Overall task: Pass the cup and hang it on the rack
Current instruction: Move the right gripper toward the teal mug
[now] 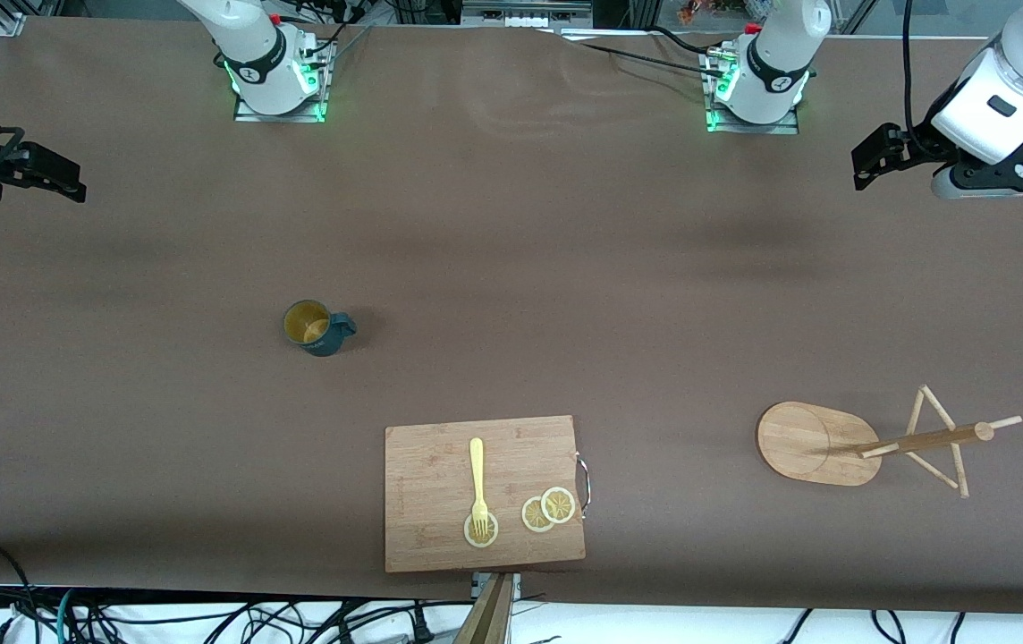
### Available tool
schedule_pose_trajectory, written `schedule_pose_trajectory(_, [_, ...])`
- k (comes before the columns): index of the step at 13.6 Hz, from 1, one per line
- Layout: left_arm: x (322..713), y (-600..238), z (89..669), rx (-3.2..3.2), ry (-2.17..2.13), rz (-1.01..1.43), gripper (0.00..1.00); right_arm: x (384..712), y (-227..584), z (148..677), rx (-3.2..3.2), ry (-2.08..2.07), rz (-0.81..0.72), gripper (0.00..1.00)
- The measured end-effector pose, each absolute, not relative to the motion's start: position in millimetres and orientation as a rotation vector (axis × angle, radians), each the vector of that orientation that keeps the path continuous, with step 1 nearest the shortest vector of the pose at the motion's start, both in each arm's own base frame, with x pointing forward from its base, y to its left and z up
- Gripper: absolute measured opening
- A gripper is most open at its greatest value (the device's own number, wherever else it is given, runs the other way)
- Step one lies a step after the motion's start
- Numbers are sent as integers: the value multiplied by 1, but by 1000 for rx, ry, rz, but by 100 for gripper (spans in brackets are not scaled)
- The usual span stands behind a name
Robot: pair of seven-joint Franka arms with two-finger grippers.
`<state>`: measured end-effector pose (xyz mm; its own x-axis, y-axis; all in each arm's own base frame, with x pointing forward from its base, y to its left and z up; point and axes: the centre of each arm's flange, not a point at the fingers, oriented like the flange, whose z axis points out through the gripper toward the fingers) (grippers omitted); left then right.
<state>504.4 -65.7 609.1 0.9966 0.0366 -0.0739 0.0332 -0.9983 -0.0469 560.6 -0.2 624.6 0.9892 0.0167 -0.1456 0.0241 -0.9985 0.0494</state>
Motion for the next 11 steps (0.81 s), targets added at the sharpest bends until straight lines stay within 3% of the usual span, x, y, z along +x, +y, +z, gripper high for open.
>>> schedule_pose_trajectory(11, [507, -63, 607, -3097, -61, 87, 100, 565, -5, 623, 3083, 18, -225, 100])
